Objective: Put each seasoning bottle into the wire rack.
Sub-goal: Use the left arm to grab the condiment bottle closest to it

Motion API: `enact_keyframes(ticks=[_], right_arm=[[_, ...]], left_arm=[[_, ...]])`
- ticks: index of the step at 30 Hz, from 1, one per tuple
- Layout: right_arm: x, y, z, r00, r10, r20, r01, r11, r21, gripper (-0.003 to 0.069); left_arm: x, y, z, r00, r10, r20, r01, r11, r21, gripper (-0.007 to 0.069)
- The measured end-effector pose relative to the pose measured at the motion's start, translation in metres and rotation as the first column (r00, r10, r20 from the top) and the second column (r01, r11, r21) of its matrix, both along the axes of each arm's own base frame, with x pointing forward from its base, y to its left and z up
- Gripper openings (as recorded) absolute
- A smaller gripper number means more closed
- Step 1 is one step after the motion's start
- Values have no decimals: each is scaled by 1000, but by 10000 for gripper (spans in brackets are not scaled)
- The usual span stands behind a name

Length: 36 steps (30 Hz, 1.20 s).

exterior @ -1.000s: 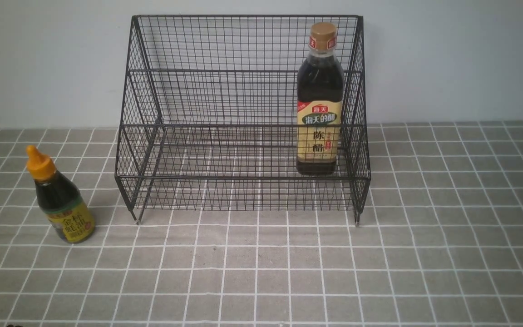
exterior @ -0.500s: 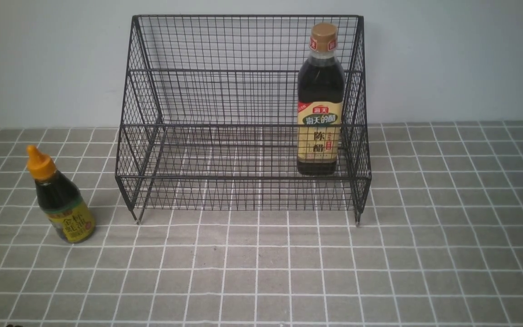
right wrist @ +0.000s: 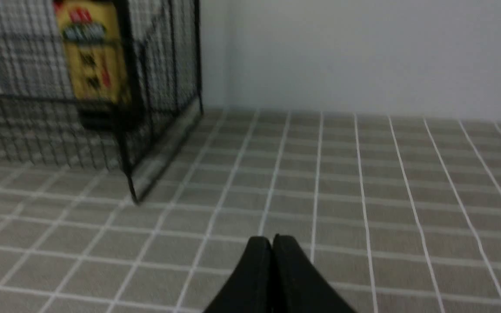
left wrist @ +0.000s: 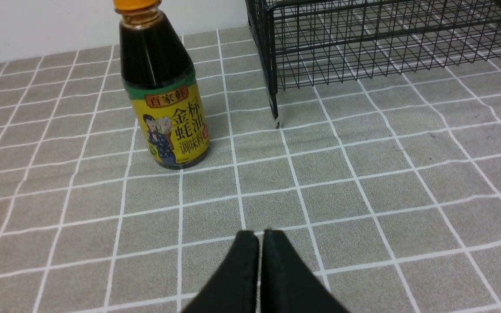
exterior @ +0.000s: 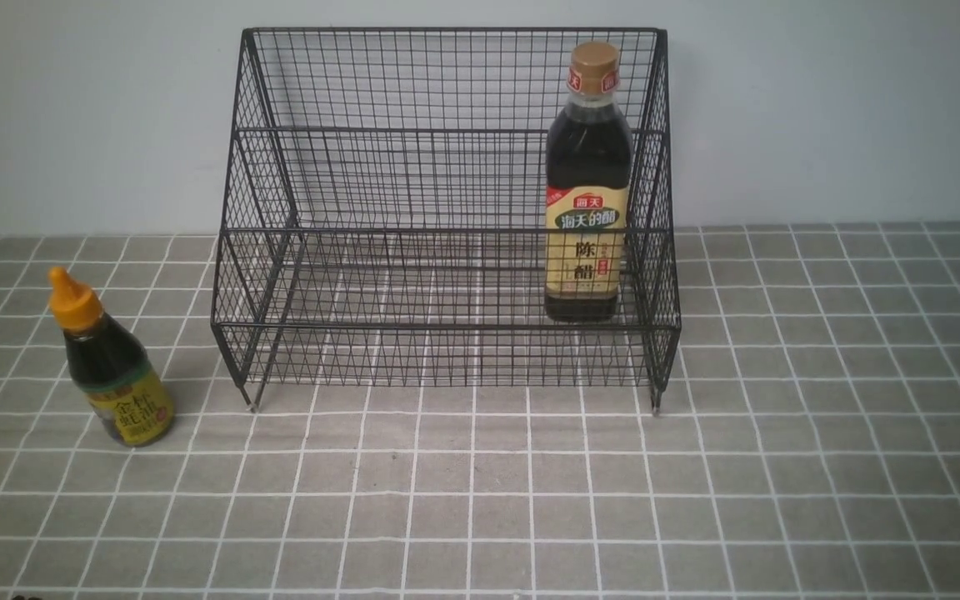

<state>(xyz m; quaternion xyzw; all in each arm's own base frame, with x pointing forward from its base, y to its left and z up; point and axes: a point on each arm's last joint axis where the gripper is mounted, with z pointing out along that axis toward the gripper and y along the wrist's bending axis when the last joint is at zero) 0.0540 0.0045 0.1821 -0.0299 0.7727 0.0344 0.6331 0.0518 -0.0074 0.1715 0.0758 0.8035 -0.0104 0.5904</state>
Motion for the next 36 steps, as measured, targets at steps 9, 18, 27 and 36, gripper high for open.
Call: enact_keyframes(ticks=[9,18,27,36], right_arm=[[0,-4,0,997,-76,-4,77,997,23,-13],[0,-4,0,997,-78,-7,78,996,32,-13],[0,-4,0,997,-78,-7,78,996,32,-13],[0,-4,0,997,-78,-7,78,996,32,-13]], left_arm=[[0,0,0,1000,0,0,0,1000,0,-7],[0,0,0,1000,0,0,0,1000,0,-7],[0,0,0,1000,0,0,0,1000,0,-7],[0,0,0,1000,0,0,0,1000,0,-7]])
